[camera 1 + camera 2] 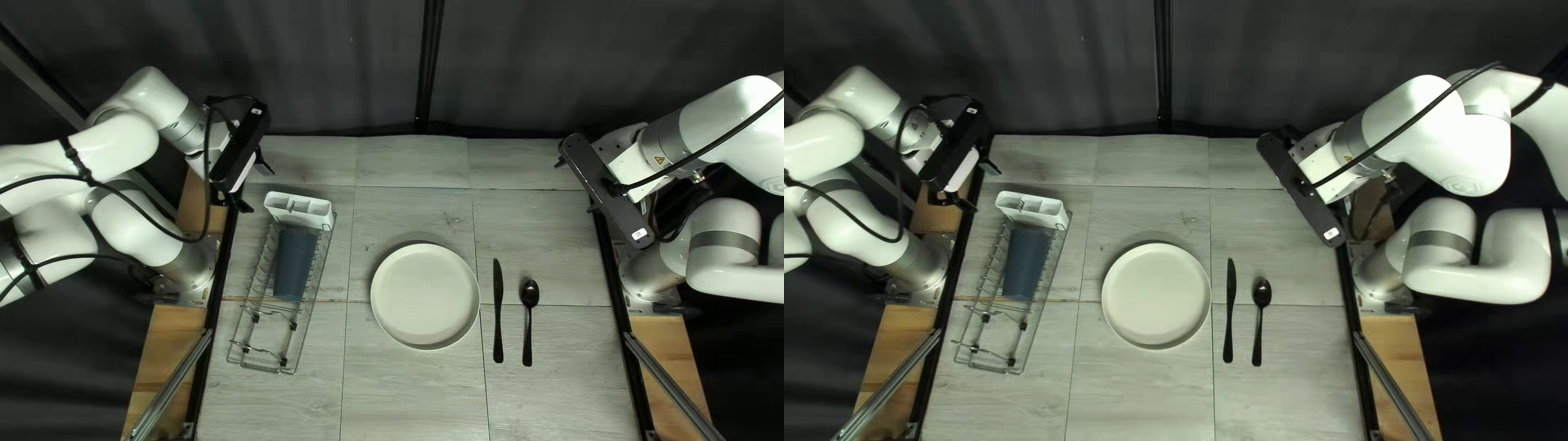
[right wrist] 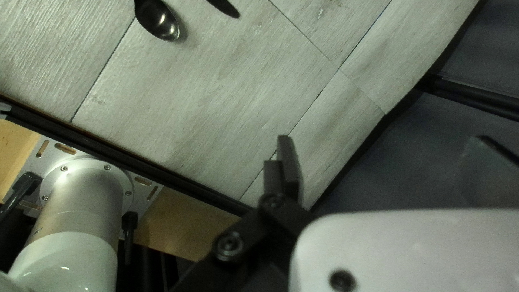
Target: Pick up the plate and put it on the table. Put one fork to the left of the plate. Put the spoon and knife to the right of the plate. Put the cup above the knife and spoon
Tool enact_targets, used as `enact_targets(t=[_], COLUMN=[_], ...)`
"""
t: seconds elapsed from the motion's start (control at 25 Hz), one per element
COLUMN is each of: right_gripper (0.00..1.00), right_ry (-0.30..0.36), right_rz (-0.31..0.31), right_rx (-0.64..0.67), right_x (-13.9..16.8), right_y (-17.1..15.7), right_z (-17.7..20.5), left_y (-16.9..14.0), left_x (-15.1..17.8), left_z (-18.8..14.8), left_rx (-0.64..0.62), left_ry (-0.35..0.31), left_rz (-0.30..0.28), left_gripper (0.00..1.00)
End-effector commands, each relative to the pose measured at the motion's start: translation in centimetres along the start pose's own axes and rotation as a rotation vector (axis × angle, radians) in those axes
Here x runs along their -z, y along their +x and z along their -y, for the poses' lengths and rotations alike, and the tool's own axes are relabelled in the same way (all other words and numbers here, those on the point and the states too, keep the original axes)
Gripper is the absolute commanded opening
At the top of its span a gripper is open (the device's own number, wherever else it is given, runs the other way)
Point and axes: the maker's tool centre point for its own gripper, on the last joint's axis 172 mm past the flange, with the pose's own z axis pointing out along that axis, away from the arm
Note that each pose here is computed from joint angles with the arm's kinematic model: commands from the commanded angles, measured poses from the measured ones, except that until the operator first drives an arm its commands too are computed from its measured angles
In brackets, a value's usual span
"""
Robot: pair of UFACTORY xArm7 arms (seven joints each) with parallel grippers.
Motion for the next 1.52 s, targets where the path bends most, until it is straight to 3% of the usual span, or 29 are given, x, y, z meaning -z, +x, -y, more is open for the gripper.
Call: enact_targets(t=[0.04,0.6,0.84,1.28,1.52], right_gripper=[1.00,1.00,1.00,1.00,1.00], right_ry=[0.000,0.000,0.000,0.000,0.000], right_rz=[0.000,0.000,0.000,0.000,0.000], right_rx=[0.000,0.000,0.000,0.000,0.000], right_x=[0.0,0.0,0.0,0.0,0.0], right_y=[0.0,0.0,0.0,0.0,0.0], right_z=[0.0,0.0,0.0,0.0,0.0], left_y=[-0.3,0.8,2.6,3.2,3.5], left_x=[0.9,0.4,-0.6,0.0,-0.2], left_z=[0.2,2.9,3.7,4.7,4.2], left_rx=[0.018,0.176,0.163,0.113,0.113], left_ry=[0.012,0.152,0.149,0.095,0.106], left_rz=[-0.023,-0.117,-0.131,-0.168,-0.166], left_gripper=[1.00,1.00,1.00,1.00,1.00])
